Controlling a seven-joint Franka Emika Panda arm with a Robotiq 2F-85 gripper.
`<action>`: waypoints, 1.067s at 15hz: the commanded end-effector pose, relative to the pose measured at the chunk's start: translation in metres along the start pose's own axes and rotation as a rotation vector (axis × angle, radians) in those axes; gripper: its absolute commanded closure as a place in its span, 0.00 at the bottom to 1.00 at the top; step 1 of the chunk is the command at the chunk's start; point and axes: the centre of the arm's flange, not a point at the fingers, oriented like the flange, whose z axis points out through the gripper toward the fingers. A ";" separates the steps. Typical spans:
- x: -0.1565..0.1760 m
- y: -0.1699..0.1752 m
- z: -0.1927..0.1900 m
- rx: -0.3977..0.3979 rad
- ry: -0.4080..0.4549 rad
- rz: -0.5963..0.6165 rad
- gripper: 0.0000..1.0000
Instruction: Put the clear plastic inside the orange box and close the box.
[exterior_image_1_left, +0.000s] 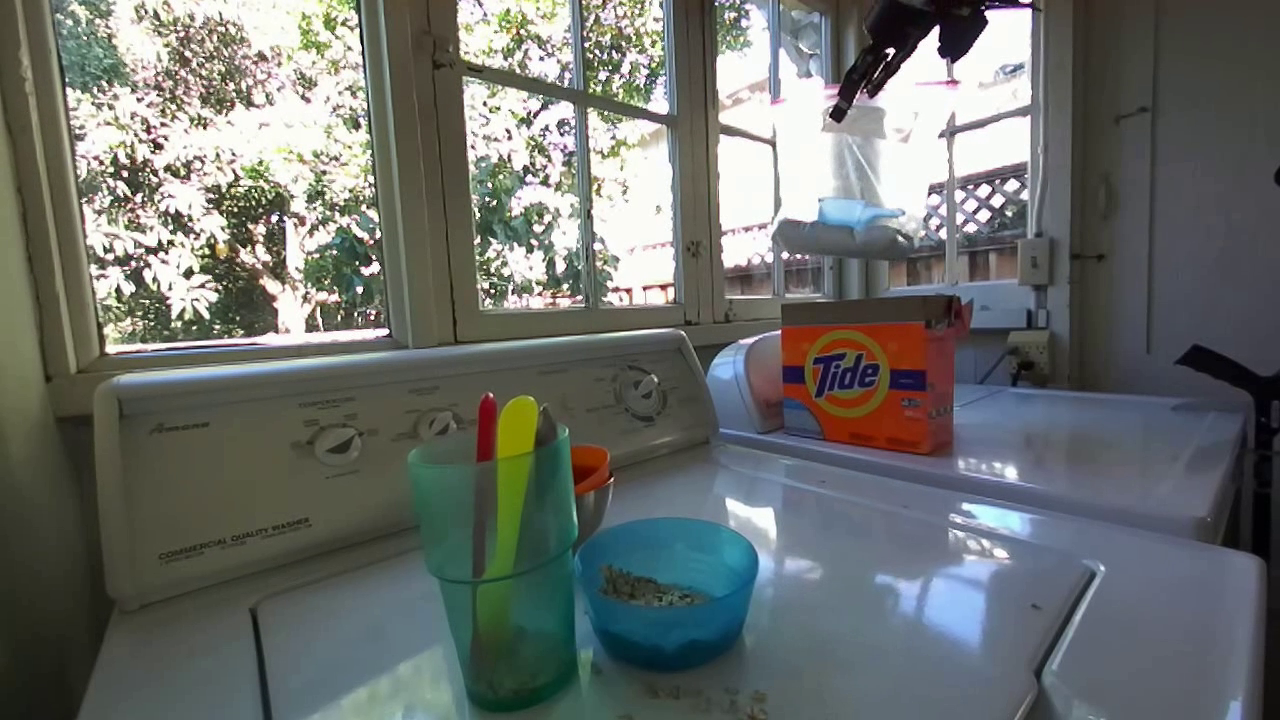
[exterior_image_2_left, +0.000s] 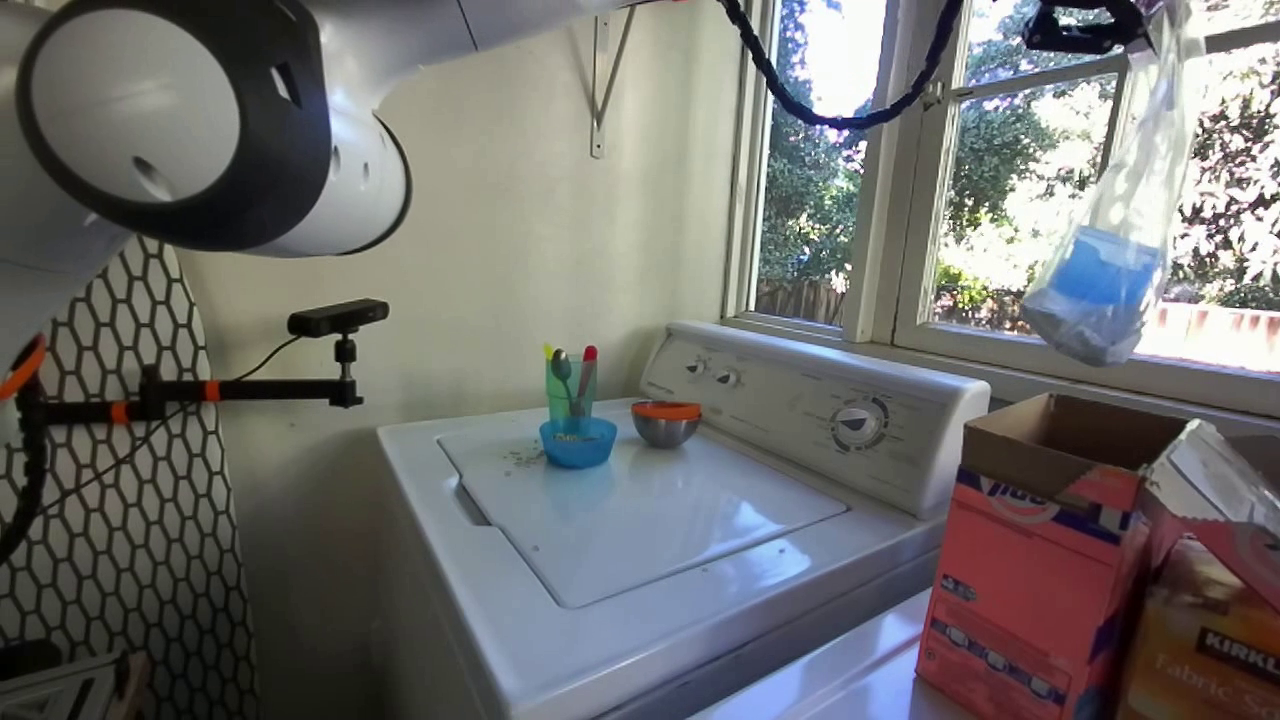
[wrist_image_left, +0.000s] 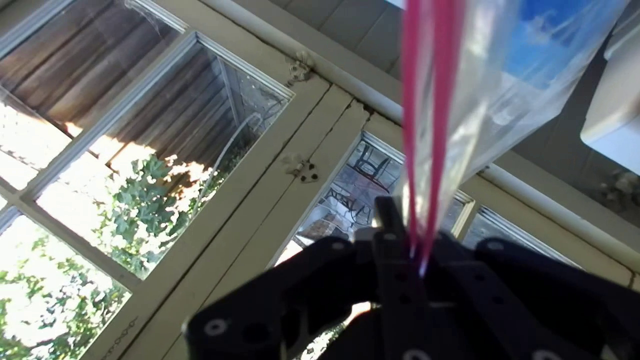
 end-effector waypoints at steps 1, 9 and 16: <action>0.007 0.004 0.008 -0.057 -0.053 0.030 1.00; -0.009 -0.007 0.023 -0.088 -0.144 0.072 1.00; -0.023 -0.023 0.034 -0.058 -0.214 0.044 1.00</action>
